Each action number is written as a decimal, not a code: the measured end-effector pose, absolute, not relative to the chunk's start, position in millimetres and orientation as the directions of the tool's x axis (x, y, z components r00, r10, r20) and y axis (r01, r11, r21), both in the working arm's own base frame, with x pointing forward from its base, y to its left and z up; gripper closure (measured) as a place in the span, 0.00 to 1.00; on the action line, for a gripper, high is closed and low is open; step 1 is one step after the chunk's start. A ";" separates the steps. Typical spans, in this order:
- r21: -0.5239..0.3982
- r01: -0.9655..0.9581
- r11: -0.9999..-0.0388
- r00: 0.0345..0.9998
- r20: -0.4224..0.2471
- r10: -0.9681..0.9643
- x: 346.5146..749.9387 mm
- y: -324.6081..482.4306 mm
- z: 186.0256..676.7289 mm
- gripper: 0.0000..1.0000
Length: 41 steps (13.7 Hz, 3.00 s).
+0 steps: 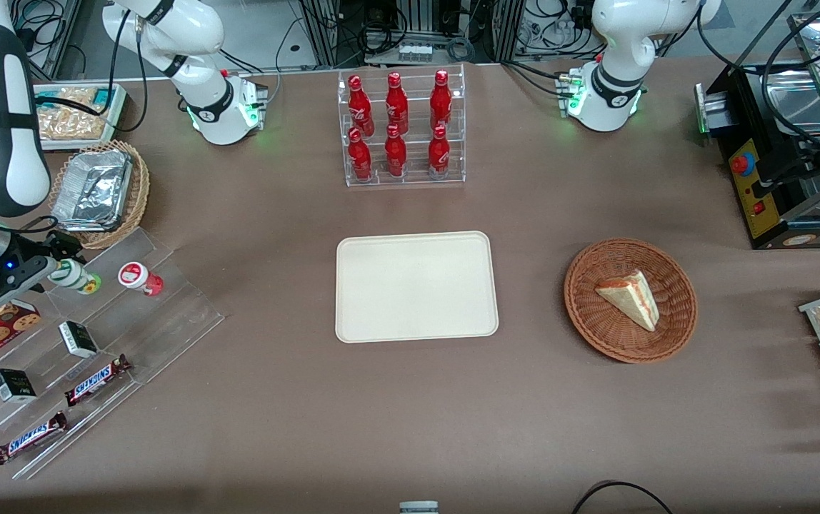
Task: Place green gum on tray
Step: 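Close the right gripper around the green-and-white gum bottle and lift it, then carry the held gum bottle over the cream tray with the right gripper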
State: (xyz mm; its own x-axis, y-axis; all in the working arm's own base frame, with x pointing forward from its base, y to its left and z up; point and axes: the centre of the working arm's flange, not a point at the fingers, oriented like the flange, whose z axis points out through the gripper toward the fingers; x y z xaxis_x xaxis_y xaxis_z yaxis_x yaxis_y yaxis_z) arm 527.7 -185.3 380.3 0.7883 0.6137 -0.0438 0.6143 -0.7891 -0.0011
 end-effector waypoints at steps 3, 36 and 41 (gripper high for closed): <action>-0.002 0.615 -0.789 0.788 -0.044 0.614 527.2 -184.9 379.1 0.40; 0.024 0.375 -0.927 0.925 -0.078 0.372 573.7 158.5 397.5 0.41; 0.018 0.268 -0.963 0.961 -0.083 0.265 571.5 232.3 377.8 0.41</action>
